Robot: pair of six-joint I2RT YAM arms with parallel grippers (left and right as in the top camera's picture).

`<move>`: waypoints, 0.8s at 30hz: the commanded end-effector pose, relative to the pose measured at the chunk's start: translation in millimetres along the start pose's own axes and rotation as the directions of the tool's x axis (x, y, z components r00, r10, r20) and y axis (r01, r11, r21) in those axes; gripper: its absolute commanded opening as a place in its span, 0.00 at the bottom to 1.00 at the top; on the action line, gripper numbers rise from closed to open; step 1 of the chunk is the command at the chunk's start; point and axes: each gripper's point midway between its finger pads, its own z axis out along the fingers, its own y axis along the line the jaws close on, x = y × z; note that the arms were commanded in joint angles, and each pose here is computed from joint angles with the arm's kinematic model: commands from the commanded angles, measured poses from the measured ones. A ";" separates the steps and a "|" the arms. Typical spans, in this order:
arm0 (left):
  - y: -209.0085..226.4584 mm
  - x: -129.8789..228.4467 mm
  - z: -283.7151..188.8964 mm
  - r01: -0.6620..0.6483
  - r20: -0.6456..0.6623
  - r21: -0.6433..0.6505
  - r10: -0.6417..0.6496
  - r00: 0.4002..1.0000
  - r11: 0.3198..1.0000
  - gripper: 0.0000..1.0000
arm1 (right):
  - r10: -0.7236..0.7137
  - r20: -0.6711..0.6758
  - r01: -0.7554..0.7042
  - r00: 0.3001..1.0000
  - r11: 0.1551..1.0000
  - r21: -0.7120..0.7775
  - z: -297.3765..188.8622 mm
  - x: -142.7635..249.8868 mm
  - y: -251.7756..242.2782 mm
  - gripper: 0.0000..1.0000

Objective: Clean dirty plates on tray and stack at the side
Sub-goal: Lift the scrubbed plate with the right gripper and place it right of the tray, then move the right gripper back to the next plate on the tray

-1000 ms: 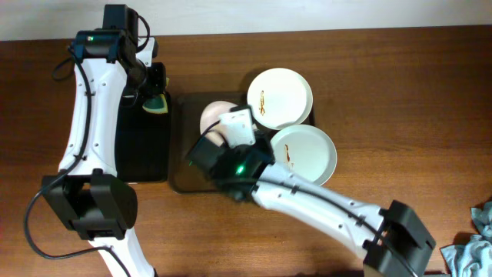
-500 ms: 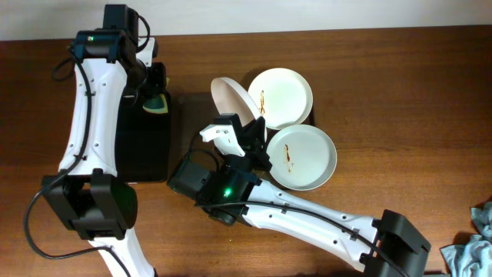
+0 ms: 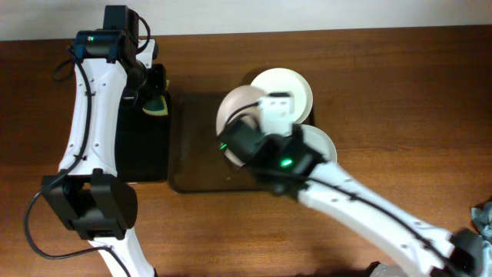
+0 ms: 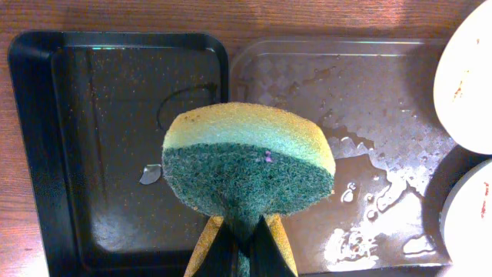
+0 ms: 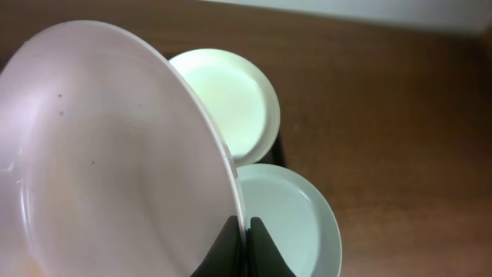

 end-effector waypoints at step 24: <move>-22.7 -4.6 7.7 -0.071 0.008 0.018 0.071 0.997 0.997 0.01 | 0.615 -0.581 -0.487 0.533 0.785 0.384 209.1 113.5 -290.8 0.54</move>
